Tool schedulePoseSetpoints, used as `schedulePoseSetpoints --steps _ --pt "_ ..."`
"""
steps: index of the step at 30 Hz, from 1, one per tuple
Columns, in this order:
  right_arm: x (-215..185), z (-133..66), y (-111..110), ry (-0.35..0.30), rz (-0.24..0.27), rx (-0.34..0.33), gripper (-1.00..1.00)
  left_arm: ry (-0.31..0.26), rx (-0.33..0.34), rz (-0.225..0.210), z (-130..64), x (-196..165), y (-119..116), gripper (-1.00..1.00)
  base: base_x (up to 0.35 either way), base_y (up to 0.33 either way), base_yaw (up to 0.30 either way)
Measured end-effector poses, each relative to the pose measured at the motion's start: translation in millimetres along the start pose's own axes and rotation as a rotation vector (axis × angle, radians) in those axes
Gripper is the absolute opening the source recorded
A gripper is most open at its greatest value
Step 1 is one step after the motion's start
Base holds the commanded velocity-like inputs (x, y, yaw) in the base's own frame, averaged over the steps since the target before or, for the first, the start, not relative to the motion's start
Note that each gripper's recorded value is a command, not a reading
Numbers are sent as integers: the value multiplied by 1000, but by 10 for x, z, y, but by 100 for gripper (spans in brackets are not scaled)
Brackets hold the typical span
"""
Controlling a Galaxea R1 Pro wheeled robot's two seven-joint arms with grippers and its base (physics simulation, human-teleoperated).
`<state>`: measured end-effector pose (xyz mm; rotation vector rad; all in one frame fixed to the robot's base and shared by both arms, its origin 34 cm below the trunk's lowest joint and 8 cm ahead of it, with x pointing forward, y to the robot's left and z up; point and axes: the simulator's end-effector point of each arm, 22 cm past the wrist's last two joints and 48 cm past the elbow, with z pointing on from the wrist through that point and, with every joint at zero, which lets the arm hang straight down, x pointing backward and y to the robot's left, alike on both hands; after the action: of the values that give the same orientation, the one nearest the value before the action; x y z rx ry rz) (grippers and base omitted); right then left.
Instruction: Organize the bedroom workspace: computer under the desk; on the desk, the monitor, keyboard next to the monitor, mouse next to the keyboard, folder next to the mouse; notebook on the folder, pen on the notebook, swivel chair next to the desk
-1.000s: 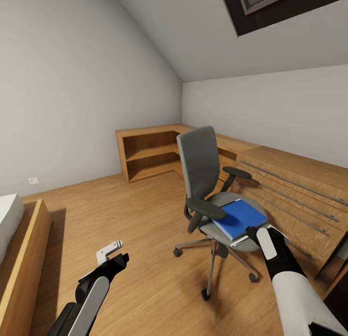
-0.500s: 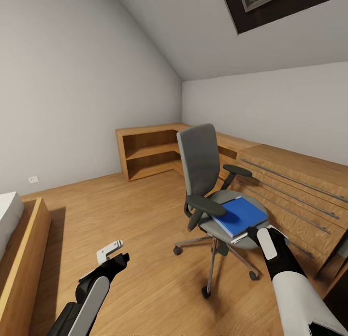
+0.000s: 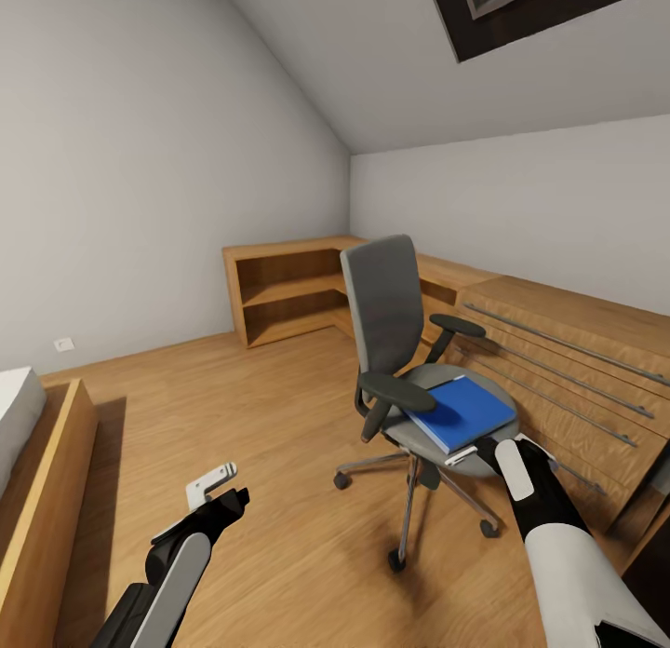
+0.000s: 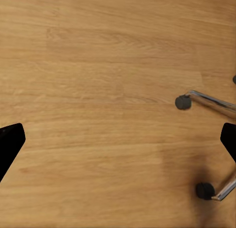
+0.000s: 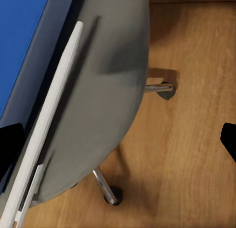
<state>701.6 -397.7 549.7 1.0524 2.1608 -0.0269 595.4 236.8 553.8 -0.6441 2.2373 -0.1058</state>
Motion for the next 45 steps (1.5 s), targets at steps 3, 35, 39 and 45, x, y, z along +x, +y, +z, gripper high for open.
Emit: schedulePoseSetpoints --steps 3,35,39,45 --pt "1 0 -1 0 0 0 100 0 0 0 0 -1 -1 100 0 0 0" --pt "19 0 68 9 -2 -32 100 1 1 0 0 2 -4 100 0 0 0" --pt "17 -2 111 9 -3 -53 100 0 1 0 0 1 -3 100 0 0 0" --pt "17 -2 127 9 -4 -61 100 0 0 1 1 -1 3 100 0 0 0"
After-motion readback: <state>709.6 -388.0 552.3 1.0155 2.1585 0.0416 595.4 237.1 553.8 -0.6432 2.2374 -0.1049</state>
